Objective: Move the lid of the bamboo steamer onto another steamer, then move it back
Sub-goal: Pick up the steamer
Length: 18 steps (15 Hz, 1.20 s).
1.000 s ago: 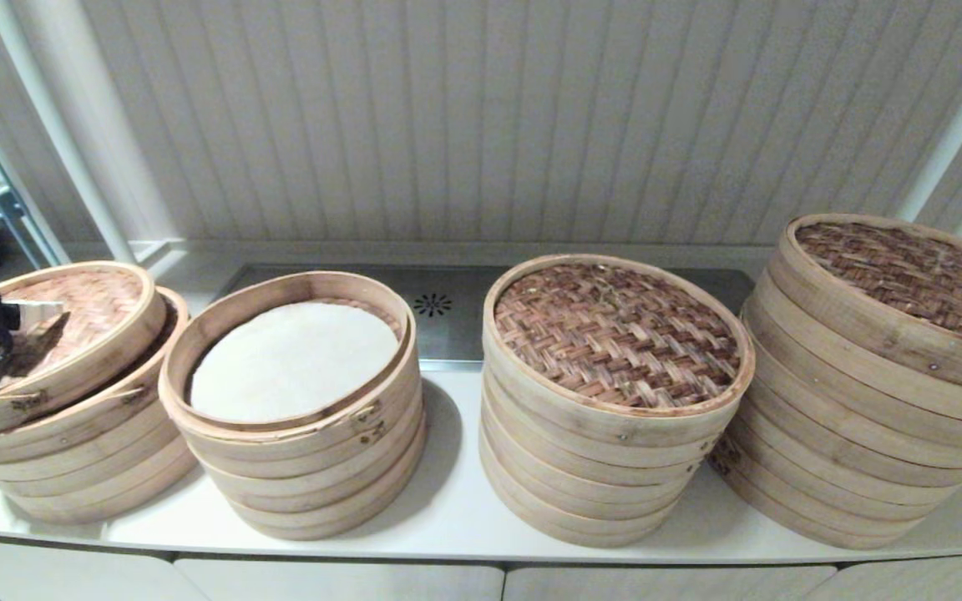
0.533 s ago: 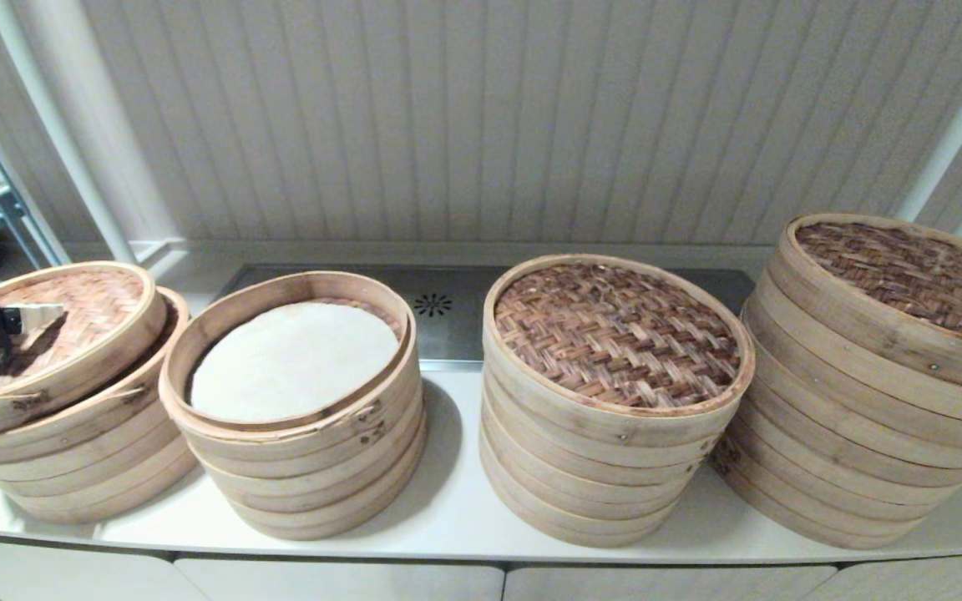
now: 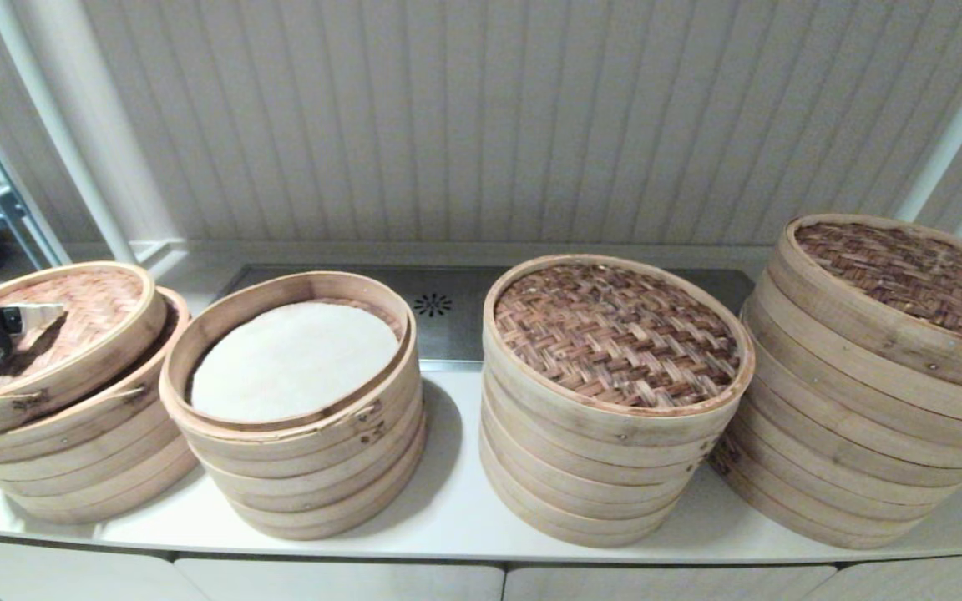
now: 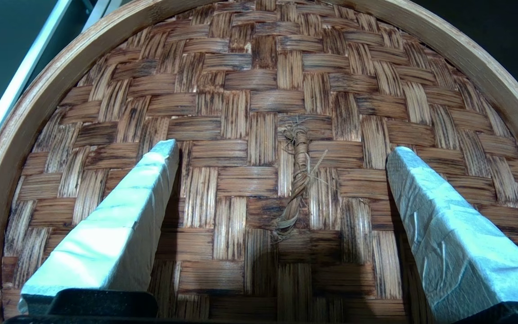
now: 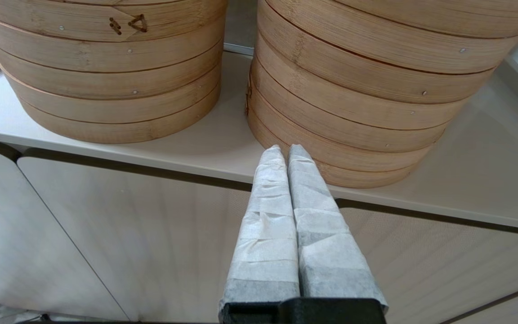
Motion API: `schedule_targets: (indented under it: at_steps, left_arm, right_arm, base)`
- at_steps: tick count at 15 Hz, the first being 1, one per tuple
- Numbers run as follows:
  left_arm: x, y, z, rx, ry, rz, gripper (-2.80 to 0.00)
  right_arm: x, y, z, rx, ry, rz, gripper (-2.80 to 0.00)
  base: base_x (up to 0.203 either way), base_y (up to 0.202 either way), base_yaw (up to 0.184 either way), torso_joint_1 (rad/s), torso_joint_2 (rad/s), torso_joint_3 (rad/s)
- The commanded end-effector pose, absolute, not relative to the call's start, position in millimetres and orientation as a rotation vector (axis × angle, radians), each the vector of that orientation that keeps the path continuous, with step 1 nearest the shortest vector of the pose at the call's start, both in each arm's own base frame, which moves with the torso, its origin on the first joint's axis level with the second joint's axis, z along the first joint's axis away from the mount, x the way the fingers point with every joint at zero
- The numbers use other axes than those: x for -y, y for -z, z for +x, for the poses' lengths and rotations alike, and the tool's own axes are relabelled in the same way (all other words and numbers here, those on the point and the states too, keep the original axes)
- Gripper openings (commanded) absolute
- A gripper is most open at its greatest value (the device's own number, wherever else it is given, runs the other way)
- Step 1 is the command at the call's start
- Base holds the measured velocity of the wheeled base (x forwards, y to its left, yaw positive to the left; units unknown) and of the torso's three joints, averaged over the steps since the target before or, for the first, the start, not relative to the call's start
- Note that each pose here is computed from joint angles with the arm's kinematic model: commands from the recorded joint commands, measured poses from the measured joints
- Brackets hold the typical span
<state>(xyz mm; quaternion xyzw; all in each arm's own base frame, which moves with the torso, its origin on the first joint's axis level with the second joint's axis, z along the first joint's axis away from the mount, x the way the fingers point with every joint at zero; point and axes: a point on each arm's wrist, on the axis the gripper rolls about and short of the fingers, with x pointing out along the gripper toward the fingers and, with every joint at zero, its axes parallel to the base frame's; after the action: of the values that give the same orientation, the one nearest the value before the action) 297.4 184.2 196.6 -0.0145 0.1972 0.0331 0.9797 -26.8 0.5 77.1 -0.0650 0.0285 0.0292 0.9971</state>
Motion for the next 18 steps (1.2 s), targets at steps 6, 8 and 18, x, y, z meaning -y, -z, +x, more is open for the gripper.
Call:
schedule_targets:
  at_steps: [6, 8, 18]
  left_arm:
    - [-178, -206, 296, -0.372, -0.056, -0.021, 0.00]
    - [-176, -206, 297, -0.373, -0.052, -0.023, 0.00]
    - [-175, -212, 296, -0.355, -0.057, -0.018, 0.00]
  right_arm:
    - [0, -77, -27, -0.055, -0.061, -0.132, -2.80]
    - [0, -77, -27, -0.055, -0.059, -0.131, -2.80]
    - [0, -77, -27, -0.054, -0.061, -0.131, -2.80]
  base:
    - [0.000, 0.000, 0.000, 0.000, 0.00, 0.000]
    - [0.000, 0.000, 0.000, 0.000, 0.00, 0.000]
    - [0.000, 0.000, 0.000, 0.000, 0.00, 0.000]
